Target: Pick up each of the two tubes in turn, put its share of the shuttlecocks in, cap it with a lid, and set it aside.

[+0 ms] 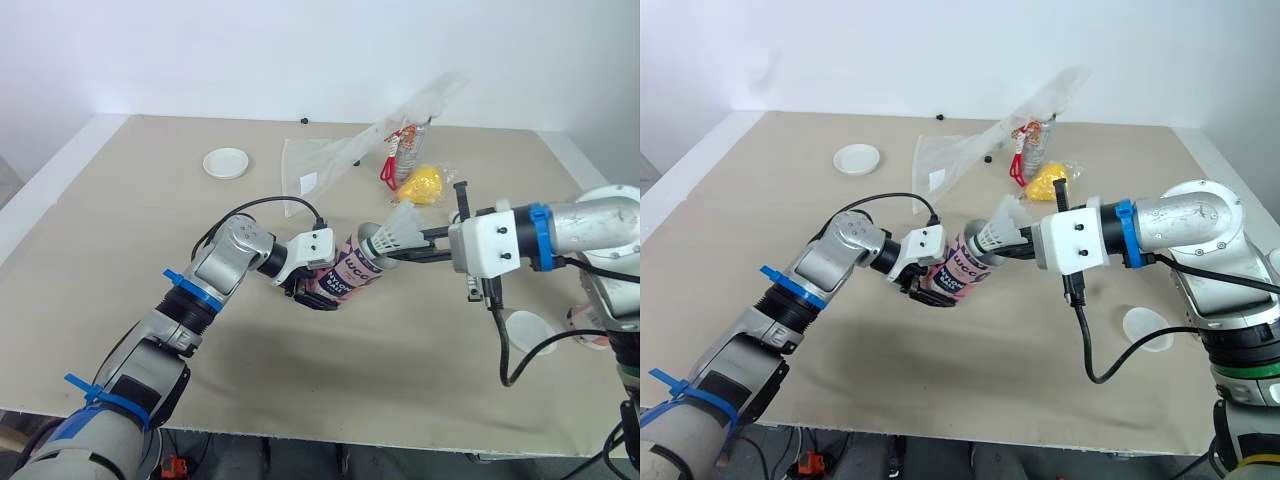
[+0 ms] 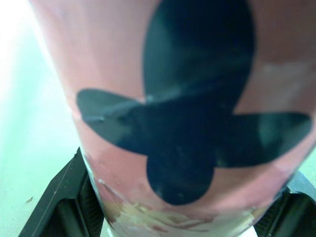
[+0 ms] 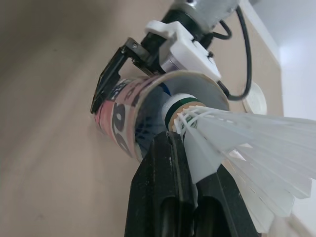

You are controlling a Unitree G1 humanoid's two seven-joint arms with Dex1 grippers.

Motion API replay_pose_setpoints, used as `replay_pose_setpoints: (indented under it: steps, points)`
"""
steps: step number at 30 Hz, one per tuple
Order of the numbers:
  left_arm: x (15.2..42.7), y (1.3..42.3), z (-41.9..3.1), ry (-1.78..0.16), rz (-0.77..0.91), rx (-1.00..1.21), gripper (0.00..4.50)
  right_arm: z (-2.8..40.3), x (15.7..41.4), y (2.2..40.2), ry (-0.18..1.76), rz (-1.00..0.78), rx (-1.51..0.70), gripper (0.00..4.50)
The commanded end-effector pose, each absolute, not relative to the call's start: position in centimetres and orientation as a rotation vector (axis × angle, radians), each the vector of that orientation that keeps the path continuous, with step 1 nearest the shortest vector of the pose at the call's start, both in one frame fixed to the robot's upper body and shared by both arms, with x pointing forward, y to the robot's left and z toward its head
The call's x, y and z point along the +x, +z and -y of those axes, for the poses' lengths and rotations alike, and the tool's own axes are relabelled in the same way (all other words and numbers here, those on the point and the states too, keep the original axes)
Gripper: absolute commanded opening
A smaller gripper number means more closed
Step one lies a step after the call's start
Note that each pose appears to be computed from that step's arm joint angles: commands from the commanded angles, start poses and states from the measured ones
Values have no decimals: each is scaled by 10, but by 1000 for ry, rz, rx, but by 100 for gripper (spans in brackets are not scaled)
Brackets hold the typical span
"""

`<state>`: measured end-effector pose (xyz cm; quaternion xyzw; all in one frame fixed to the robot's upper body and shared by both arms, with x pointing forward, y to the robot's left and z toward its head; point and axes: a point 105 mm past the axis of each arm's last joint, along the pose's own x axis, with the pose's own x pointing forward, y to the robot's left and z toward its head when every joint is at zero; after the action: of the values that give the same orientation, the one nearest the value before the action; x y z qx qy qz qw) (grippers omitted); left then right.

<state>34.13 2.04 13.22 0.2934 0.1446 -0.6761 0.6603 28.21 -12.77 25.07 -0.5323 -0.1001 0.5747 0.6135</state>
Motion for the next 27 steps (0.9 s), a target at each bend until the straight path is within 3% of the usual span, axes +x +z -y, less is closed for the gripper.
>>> replay_pose_setpoints:
  steps: [1,6,15,19,23,27]
  points:
    - [344,132,-22,-1506,-332,677,319,124,279,264,1319,265,-1258,197]
    - [343,131,-23,-1505,-336,677,319,123,276,274,1314,278,-1233,446]
    - [342,130,-25,-1506,-346,682,319,141,280,301,1175,285,-941,446]
    - [342,129,-24,-1509,-346,685,319,177,301,305,935,213,-640,446]
    - [341,130,-23,-1512,-343,686,319,240,333,261,530,39,-362,446]
    - [340,129,-23,-1514,-345,687,319,270,341,198,329,-78,-297,446]
